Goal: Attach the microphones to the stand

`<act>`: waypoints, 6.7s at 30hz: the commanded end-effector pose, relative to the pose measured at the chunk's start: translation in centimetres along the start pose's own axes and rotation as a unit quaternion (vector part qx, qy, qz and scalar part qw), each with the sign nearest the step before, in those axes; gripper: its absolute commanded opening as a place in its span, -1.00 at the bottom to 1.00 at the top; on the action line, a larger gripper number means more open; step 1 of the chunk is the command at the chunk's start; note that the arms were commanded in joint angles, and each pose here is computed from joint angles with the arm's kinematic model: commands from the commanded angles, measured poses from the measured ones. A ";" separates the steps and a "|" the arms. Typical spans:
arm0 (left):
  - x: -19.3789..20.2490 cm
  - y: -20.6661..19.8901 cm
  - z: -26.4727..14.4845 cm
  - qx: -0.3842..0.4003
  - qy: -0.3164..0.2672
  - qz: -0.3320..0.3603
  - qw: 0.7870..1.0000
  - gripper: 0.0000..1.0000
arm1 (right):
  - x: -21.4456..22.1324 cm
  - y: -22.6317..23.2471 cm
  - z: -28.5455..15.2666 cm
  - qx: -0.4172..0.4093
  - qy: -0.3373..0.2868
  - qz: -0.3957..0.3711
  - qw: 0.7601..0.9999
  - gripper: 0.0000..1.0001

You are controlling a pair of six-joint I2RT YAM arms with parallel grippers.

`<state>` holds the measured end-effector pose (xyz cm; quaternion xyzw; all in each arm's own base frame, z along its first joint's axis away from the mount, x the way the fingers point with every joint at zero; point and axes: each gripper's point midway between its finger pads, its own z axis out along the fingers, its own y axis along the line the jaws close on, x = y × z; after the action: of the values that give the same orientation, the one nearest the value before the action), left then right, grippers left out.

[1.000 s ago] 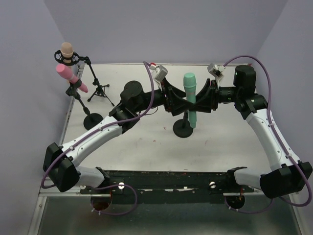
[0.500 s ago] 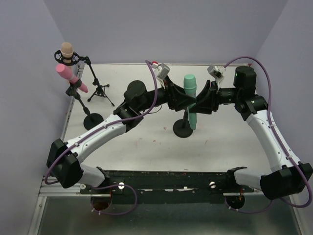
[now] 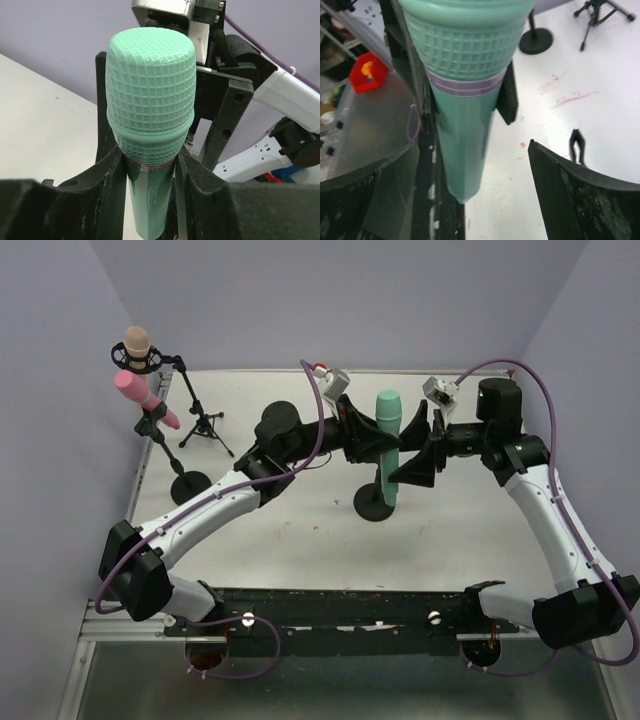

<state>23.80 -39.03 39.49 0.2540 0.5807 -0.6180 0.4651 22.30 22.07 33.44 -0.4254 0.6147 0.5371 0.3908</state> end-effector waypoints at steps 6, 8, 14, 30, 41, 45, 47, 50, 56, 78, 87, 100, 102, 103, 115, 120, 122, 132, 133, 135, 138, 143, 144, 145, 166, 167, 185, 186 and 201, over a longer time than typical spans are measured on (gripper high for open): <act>-0.5 -3.1 -8.1 0.004 0.053 0.107 0.993 -0.94 | 1.4 -4.5 -3.6 0.159 0.119 -0.137 0.970 1.00; 0.9 -2.4 -10.4 -0.019 0.082 0.136 0.987 -0.94 | 2.6 -5.0 -3.9 0.150 0.140 -0.184 0.961 1.00; 5.2 0.2 -15.7 -0.079 0.146 0.205 0.964 -0.94 | 7.2 -6.7 -3.3 0.087 0.178 -0.300 0.933 1.00; 7.2 0.8 -17.1 -0.079 0.137 0.236 0.959 -0.93 | 7.7 -10.0 -0.6 0.062 0.121 -0.206 0.969 1.00; 7.3 0.9 -17.0 -0.076 0.136 0.236 0.959 -0.93 | 8.2 -10.2 0.1 0.058 0.106 -0.190 0.974 0.82; 7.4 1.0 -17.0 -0.075 0.136 0.236 0.959 -0.93 | 8.3 -10.3 0.1 0.060 0.102 -0.190 0.975 0.66; 7.4 1.0 -16.9 -0.077 0.134 0.223 0.963 -0.94 | 8.4 -10.4 0.2 0.063 0.103 -0.191 0.974 0.56; 7.5 1.1 -16.9 -0.078 0.134 0.221 0.963 -0.94 | 8.2 -10.3 0.2 0.063 0.099 -0.195 0.974 0.37; 7.2 1.4 -16.5 -0.074 0.126 0.210 0.967 -0.94 | 8.3 -9.9 0.1 0.062 0.098 -0.205 0.972 -0.23; -1.9 10.9 -5.2 -0.122 0.044 0.261 0.957 -0.95 | 8.6 -9.3 0.3 0.061 0.080 -0.188 0.977 -0.47; 0.0 10.3 -1.7 -0.078 0.050 0.255 0.962 -0.96 | 8.9 -9.3 0.5 0.054 0.081 -0.175 0.980 -0.58; 3.9 11.2 -2.0 -0.070 0.026 0.205 0.976 -0.98 | 8.8 -8.9 0.6 0.049 0.071 -0.167 0.982 -0.67; 4.4 11.4 -2.0 -0.068 0.022 0.202 0.977 -0.99 | 8.8 -8.8 0.7 0.046 0.070 -0.165 0.983 -0.67; 4.6 11.4 -2.0 -0.069 0.020 0.200 0.977 -0.99 | 8.8 -8.9 0.7 0.044 0.069 -0.163 0.983 -0.67; 6.6 11.3 -2.6 -0.063 -0.013 0.173 0.983 -1.00 | 9.4 -9.0 0.9 0.035 0.068 -0.142 0.987 -0.72; 6.8 11.0 -2.4 -0.055 -0.034 0.158 0.985 -1.00 | 9.7 -9.1 1.0 0.034 0.070 -0.135 0.988 -0.73; 7.1 10.8 -2.0 -0.052 -0.037 0.153 0.986 -1.00 | 9.8 -9.2 1.0 0.034 0.070 -0.133 0.988 -0.73; 8.5 10.1 -1.0 -0.036 -0.046 0.125 0.990 -1.00 | 9.9 -9.3 1.0 0.035 0.071 -0.129 0.989 -0.73; 8.5 10.1 -1.1 -0.036 -0.047 0.126 0.990 -1.00 | 10.0 -9.4 1.1 0.034 0.072 -0.126 0.989 -0.73; 8.6 10.1 -1.2 -0.038 -0.047 0.126 0.990 -1.00 | 10.1 -9.3 1.1 0.033 0.072 -0.126 0.989 -0.71; 8.3 10.0 -1.6 -0.045 -0.050 0.131 0.989 -0.98 | 10.1 -9.2 1.1 0.030 0.071 -0.123 0.989 -0.55; 7.7 10.0 -2.2 -0.063 -0.054 0.137 0.987 -0.42 | 10.2 -8.9 1.1 0.027 0.068 -0.125 0.989 -0.13; 7.7 10.1 -2.3 -0.068 -0.054 0.137 0.987 -0.26 | 10.2 -8.9 1.1 0.026 0.068 -0.125 0.989 -0.02; 7.6 10.2 -2.4 -0.072 -0.053 0.138 0.986 -0.13 | 10.2 -8.9 1.1 0.025 0.067 -0.125 0.990 0.08; 2.6 10.1 -10.8 -0.177 -0.072 0.181 0.965 0.97 | 13.3 -10.1 1.0 0.037 0.057 -0.137 0.988 0.94; 2.0 9.6 -11.6 -0.176 -0.069 0.179 0.966 0.97 | 13.4 -10.3 1.1 0.037 0.052 -0.148 0.987 0.94; 4.6 7.1 -24.9 -0.333 0.055 0.285 0.897 0.97 | 13.2 -11.7 2.3 0.033 -0.001 -0.122 0.992 -0.25; 4.6 7.3 -25.2 -0.339 0.046 0.286 0.895 0.98 | 13.1 -11.8 2.2 0.036 0.001 -0.125 0.991 -0.39; 3.8 6.8 -26.6 -0.361 0.021 0.309 0.880 0.97 | 7.6 -17.1 -0.9 0.171 0.015 -0.153 0.973 -0.70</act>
<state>21.67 -14.49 27.69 0.2530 0.6632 -0.2000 0.6754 34.67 18.02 18.12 -0.4305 0.6505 0.3649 0.5083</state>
